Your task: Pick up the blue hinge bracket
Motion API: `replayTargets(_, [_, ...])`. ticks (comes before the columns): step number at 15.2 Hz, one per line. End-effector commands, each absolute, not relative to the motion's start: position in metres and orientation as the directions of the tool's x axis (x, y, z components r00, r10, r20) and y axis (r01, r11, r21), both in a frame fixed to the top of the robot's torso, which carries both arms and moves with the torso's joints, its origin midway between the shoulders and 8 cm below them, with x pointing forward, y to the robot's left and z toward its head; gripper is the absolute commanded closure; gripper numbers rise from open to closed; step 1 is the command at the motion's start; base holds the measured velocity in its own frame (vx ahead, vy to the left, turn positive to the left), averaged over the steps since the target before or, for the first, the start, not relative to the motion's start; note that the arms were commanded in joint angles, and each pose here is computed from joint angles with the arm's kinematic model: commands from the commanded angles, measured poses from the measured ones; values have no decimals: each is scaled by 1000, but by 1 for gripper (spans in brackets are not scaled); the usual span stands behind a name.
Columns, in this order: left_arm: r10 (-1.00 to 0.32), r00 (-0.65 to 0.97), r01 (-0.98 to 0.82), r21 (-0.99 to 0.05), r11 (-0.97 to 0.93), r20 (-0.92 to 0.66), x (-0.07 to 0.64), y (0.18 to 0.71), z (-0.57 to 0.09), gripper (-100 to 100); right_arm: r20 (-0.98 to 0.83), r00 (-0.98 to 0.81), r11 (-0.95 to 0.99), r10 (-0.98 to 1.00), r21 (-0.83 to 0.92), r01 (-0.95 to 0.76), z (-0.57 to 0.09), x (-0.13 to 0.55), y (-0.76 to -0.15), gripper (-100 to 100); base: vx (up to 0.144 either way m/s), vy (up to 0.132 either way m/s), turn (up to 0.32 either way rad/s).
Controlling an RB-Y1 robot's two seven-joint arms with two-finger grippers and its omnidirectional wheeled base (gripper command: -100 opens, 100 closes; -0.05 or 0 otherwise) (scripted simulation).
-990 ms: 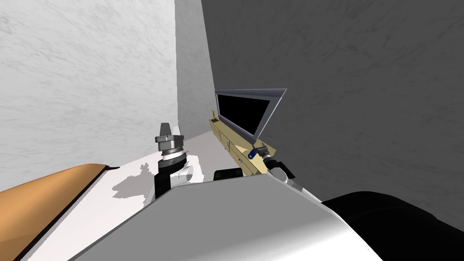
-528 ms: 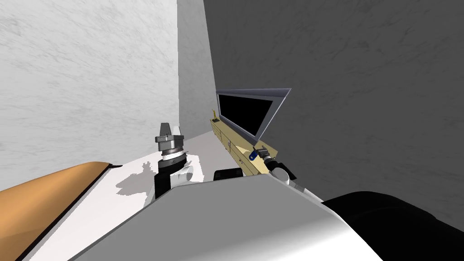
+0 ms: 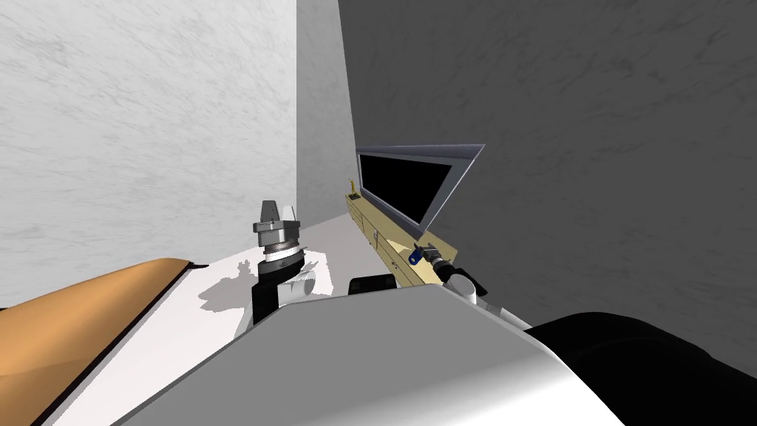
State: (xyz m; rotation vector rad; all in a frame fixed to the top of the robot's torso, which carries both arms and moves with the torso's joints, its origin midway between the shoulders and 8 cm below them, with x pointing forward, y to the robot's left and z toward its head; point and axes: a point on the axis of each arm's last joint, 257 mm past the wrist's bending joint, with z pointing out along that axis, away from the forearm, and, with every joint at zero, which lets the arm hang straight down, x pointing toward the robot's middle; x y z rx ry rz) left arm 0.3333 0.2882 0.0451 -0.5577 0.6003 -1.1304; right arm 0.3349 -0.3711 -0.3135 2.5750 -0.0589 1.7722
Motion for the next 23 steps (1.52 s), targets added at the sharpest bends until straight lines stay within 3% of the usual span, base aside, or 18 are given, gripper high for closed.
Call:
replayTargets(1, [-939, 306, 655, -681, 327, -156, 333, 288, 45, 0, 922, 382, -998, -59, -41, -56, -320, 331, -376, -100, 34, 6, 77])
replayTargets(23, [-939, 306, 655, -681, 327, -156, 333, 288, 45, 0, 707, 579, -911, -407, -264, -318, -391, 269, -421, -100, 26, 4, 48])
